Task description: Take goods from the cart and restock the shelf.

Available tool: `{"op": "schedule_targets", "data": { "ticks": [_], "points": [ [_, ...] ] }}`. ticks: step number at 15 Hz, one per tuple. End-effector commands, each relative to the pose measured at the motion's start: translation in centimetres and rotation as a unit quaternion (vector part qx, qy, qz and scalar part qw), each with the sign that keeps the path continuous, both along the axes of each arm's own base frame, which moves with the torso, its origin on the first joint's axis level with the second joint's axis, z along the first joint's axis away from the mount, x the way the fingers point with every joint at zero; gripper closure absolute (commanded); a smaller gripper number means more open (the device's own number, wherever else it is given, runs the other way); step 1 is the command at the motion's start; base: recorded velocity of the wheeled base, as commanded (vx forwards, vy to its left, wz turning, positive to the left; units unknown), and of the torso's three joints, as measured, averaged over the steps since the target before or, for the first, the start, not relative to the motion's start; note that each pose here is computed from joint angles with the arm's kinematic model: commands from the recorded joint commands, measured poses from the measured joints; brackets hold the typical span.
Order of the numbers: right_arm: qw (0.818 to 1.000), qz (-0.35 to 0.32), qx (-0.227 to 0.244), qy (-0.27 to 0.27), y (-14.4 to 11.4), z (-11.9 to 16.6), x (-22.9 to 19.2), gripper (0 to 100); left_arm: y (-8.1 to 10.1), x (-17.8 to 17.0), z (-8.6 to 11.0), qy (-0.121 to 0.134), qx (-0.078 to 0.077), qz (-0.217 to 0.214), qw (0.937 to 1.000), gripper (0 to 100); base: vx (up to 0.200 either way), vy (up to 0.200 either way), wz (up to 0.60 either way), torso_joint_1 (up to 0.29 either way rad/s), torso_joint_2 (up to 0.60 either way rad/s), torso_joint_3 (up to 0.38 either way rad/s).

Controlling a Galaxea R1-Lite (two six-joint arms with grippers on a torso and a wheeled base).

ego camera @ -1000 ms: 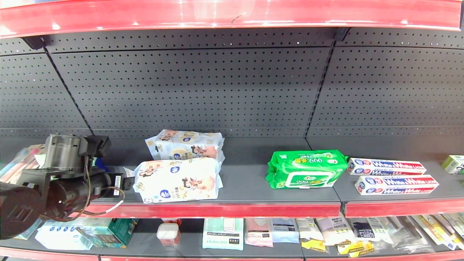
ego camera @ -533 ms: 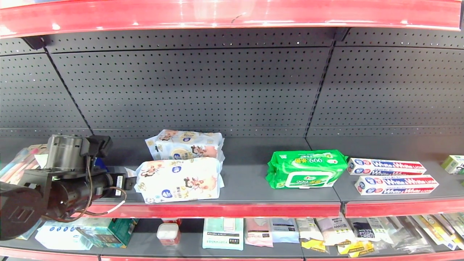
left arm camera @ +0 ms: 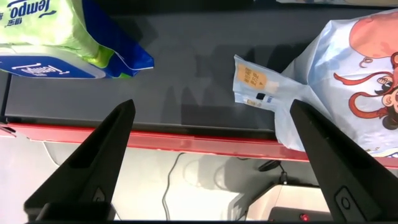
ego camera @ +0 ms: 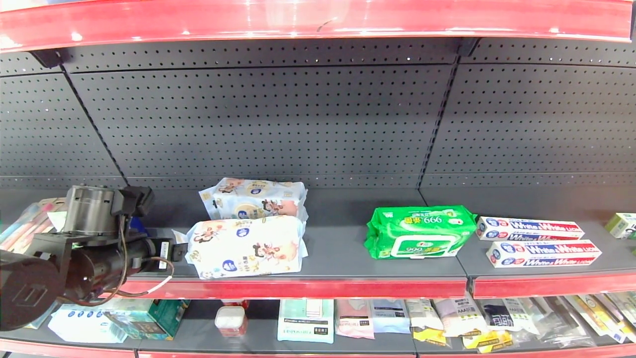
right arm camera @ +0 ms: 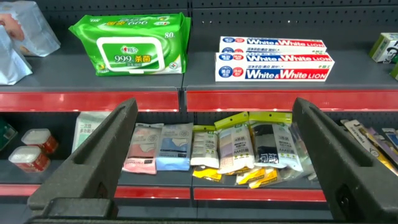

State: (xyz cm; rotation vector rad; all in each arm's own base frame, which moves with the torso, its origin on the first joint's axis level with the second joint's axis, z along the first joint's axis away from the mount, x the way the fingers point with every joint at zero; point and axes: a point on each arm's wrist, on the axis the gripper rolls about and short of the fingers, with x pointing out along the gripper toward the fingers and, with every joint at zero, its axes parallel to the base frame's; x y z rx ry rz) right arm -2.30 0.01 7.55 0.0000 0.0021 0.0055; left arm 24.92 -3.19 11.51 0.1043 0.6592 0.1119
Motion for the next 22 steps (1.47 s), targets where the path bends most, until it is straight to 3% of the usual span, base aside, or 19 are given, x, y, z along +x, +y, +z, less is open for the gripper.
{"op": "schedule_targets", "data": {
  "ticks": [1,5,7,9,10,11,12,13,16,19,21,22],
  "points": [
    [1.000,0.000,0.000,0.000,0.0,0.0,0.0,0,0.0,-0.1,0.1,-0.001,0.000,0.001,1.0000,0,0.000,0.000,0.00,0.000,0.00,0.000],
    [1.000,0.000,0.000,0.000,0.0,0.0,0.0,0,0.5,-0.5,1.0,-0.019,-0.002,0.009,0.9998,0,0.000,0.000,0.00,0.000,0.00,0.000],
    [1.000,0.000,0.000,0.002,0.0,0.0,0.0,0,2.4,-2.0,2.6,-0.044,-0.009,0.036,0.9983,0,0.000,0.000,0.00,0.000,0.00,0.000],
    [1.000,0.000,0.000,0.000,0.0,0.0,0.0,0,3.8,-5.3,4.7,-0.066,-0.009,0.036,0.9971,0,0.000,0.000,0.00,0.000,0.00,0.000],
    [1.000,0.000,0.000,0.000,0.0,0.0,0.0,0,4.0,-7.6,5.3,-0.073,-0.014,0.025,0.9969,0,0.000,0.000,0.00,0.000,0.00,0.000],
    [1.000,0.000,0.000,0.000,0.0,0.0,0.0,0,3.9,-10.5,5.7,-0.090,-0.029,0.002,0.9955,0,0.000,0.000,0.00,0.000,0.00,0.000],
    [1.000,0.000,0.000,0.000,0.0,0.0,0.0,0,3.9,-10.9,5.8,-0.093,-0.031,0.000,0.9952,0,0.000,0.000,0.00,0.000,0.00,0.000],
    [1.000,0.000,0.000,0.000,0.0,0.0,0.0,0,3.7,-14.3,6.1,-0.121,-0.040,-0.018,0.9917,0,0.000,0.000,0.00,0.000,0.00,0.000],
    [1.000,0.000,0.000,0.001,0.0,0.0,0.0,0,3.3,-19.6,4.9,-0.162,-0.033,-0.041,0.9855,0,0.000,0.000,0.00,0.000,0.00,0.000],
    [1.000,0.000,0.000,0.000,0.0,0.0,0.0,0,3.3,-21.6,2.7,-0.172,-0.027,-0.046,0.9837,0,0.000,0.000,0.00,0.000,0.00,0.000],
    [1.000,0.000,0.000,0.002,0.0,0.0,0.0,0,3.2,-22.3,2.0,-0.180,-0.006,-0.061,0.9817,0,0.000,0.000,0.00,0.000,0.00,0.000],
    [1.000,0.000,0.000,0.000,0.0,0.0,0.0,0,3.2,-22.3,2.0,-0.180,-0.003,-0.061,0.9819,0,0.000,0.000,0.00,0.000,0.00,0.000]
  ]
}}
